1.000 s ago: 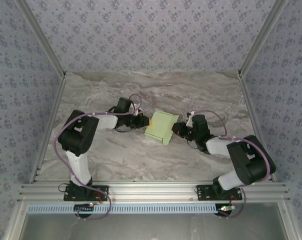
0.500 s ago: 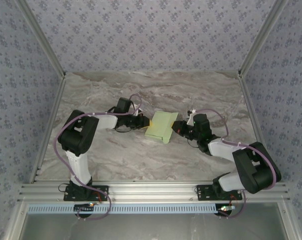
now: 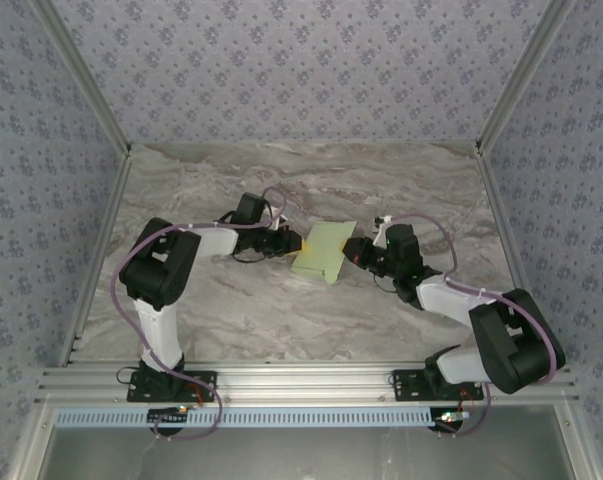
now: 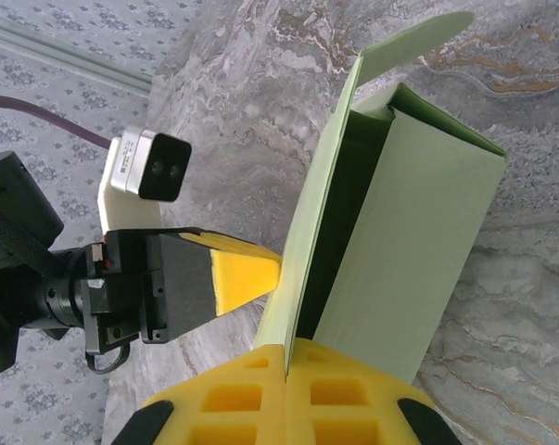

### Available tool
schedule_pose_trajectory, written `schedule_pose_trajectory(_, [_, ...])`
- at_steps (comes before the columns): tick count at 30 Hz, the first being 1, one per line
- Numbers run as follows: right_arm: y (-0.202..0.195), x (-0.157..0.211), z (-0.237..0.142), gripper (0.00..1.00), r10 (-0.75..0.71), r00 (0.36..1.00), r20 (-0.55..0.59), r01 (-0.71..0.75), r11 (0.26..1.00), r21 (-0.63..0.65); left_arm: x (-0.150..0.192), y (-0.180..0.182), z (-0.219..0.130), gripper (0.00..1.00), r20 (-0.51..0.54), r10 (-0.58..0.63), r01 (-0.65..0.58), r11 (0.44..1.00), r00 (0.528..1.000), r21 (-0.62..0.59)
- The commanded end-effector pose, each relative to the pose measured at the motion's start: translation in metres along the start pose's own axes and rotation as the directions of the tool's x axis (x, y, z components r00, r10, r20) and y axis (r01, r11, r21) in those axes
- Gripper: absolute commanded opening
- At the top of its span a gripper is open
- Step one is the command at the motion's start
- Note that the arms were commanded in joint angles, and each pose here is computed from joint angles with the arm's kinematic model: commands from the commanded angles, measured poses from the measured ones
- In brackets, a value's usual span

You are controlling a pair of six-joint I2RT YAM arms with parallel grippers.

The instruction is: Fold the paper box

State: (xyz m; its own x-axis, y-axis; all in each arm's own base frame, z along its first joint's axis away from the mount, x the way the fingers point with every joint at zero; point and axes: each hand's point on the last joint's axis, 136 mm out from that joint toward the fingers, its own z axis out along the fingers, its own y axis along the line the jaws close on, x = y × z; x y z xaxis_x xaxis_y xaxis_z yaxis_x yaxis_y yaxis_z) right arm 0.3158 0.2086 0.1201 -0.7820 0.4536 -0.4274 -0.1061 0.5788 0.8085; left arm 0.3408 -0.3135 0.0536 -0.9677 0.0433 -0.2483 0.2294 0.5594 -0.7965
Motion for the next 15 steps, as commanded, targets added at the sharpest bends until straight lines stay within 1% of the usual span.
schedule_pose_trajectory(1, [0.0247,-0.0117,-0.0012,0.06,-0.055,0.998,0.027,0.056,0.997,-0.048,0.021,0.0163,0.0131,0.17,-0.069,-0.051,0.047,0.997,0.996,-0.061])
schedule_pose_trajectory(15, [0.0224,-0.0092,0.0049,0.09,-0.062,0.998,0.011,0.062,0.998,0.007,0.0182,0.0067,0.0191,0.18,-0.08,-0.026,0.021,0.998,0.997,-0.055])
